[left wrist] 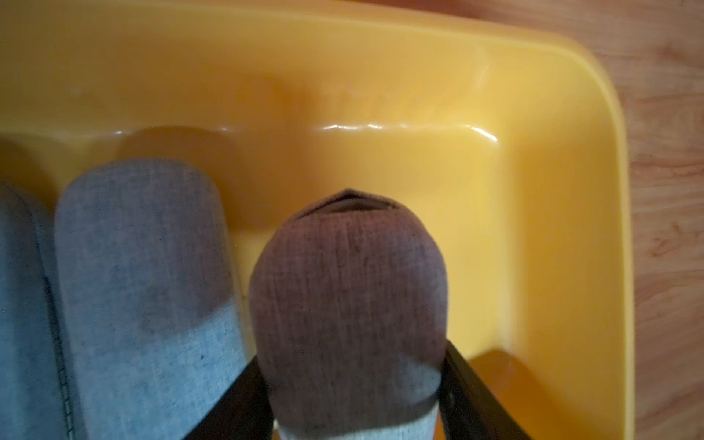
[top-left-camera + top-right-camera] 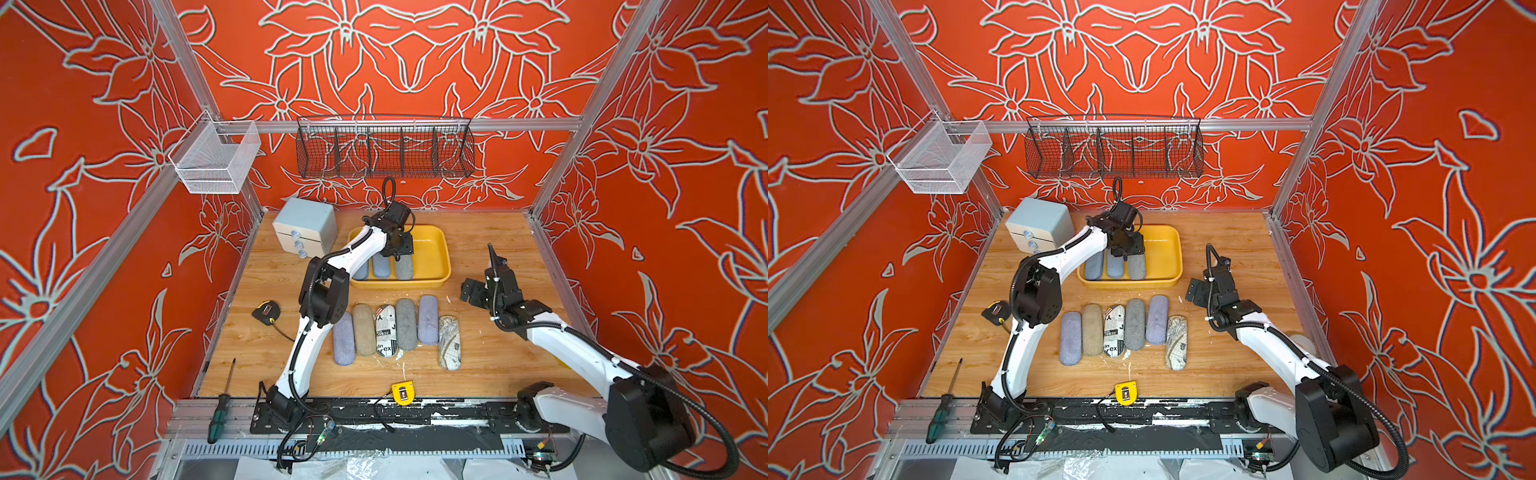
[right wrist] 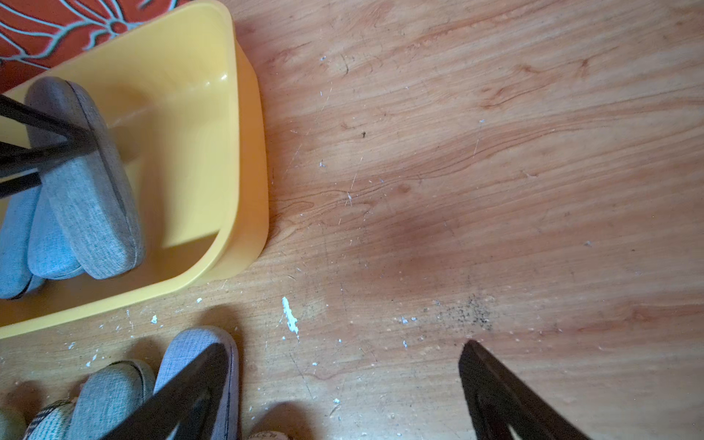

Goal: Put the glasses cases into the storage boxes
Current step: Place the glasses case in the storage box.

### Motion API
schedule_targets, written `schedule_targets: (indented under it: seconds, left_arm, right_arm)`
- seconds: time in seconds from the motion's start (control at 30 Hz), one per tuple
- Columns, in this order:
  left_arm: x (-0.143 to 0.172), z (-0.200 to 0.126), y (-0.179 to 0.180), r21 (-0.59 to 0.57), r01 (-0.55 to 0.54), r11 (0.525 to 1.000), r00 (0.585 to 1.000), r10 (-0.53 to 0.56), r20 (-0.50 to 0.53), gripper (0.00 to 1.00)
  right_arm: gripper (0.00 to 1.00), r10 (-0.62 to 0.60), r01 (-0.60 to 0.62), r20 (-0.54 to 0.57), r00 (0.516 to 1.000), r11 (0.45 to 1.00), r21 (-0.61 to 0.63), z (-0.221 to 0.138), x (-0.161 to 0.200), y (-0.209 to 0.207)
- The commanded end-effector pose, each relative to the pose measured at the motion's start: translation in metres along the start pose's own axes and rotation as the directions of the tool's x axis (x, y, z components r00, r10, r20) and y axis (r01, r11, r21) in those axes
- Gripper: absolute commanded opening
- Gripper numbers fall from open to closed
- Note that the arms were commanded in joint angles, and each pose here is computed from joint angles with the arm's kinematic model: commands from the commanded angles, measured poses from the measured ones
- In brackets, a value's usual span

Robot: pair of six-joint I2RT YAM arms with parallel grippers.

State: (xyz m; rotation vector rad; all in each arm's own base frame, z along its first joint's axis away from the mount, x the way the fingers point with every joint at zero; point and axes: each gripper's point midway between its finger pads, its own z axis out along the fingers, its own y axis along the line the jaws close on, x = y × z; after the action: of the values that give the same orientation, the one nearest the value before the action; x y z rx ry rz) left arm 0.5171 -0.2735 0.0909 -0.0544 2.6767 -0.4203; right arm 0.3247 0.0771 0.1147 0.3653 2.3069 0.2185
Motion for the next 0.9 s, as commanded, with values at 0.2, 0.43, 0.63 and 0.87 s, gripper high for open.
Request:
schedule_targets:
  seconds: [0.2, 0.43, 0.63, 0.87]
  left_arm:
    - [-0.005, 0.013, 0.023, -0.072, -0.018, 0.997, 1.0, 0.018, -0.003, 0.62]
    - [-0.005, 0.024, 0.037, -0.102, -0.003, 0.995, 1.0, 0.001, -0.016, 0.62]
    - [-0.005, 0.028, 0.04, -0.104, 0.002, 0.995, 1.0, -0.004, -0.018, 0.64]
    - [-0.004, 0.03, 0.041, -0.105, 0.004, 0.994, 1.0, -0.007, -0.027, 0.71]
  right_arm:
    - [0.97, 0.015, -0.015, -0.006, 1.0, 1.0, 0.005, 0.006, 0.001, -0.001]
    - [0.97, 0.015, -0.015, -0.011, 1.0, 1.0, 0.001, 0.008, 0.001, 0.001]
    - [0.97, 0.014, -0.014, -0.016, 1.0, 1.0, -0.001, 0.008, 0.002, 0.001]
    - [0.97, 0.018, -0.018, -0.02, 1.0, 1.0, 0.0, 0.008, 0.003, 0.001]
